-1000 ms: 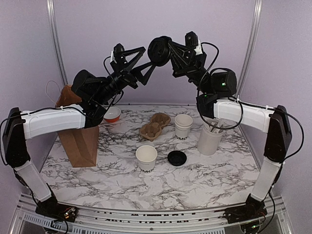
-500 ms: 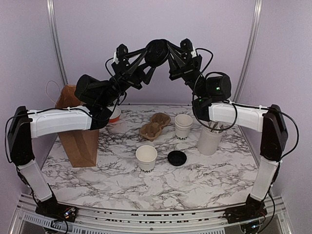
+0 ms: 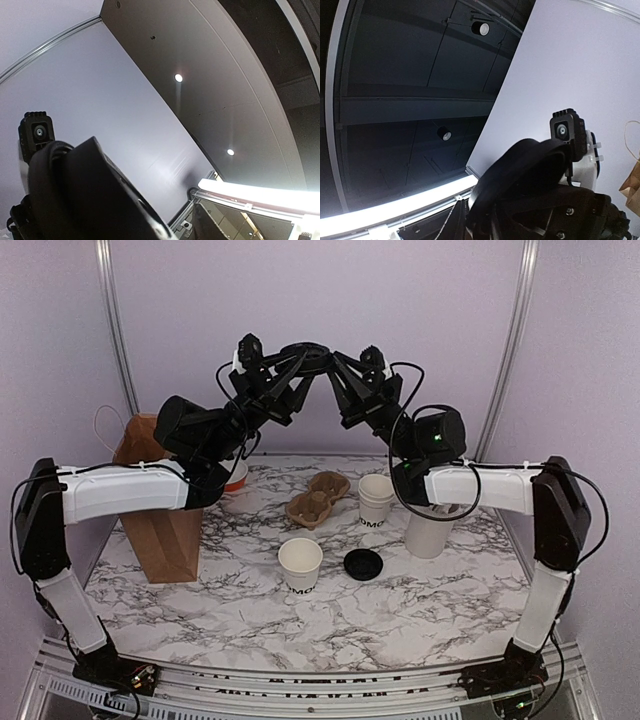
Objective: Pack the takeout coffee
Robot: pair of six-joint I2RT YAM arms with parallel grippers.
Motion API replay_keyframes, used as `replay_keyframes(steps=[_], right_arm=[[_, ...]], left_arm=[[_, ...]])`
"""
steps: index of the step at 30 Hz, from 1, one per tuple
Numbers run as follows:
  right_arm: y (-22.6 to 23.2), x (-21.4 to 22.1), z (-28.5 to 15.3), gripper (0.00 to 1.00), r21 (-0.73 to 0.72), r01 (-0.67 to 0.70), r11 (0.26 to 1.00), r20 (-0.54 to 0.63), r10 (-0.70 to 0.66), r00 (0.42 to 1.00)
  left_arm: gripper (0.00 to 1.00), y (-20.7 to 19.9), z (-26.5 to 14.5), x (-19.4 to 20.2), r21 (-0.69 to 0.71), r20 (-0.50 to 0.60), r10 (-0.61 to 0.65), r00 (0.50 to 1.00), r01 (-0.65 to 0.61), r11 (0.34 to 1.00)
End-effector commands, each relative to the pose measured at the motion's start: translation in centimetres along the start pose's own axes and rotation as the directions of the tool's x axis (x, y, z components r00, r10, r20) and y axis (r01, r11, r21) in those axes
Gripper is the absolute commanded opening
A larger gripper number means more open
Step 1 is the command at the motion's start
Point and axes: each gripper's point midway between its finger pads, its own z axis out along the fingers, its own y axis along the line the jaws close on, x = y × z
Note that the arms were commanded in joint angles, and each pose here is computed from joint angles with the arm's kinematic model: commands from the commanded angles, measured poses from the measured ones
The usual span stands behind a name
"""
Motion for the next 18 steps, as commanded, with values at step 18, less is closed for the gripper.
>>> replay_keyframes(steps=[18], right_arm=[[-4.4,2.1,-7.1,0.44,0.527,0.337,0.78,-0.158,-0.3,0.941]], left_arm=[[0.13,3.4,-4.0,2.7,-0.238,-0.073,0.059,0.996,-0.075,0.968]])
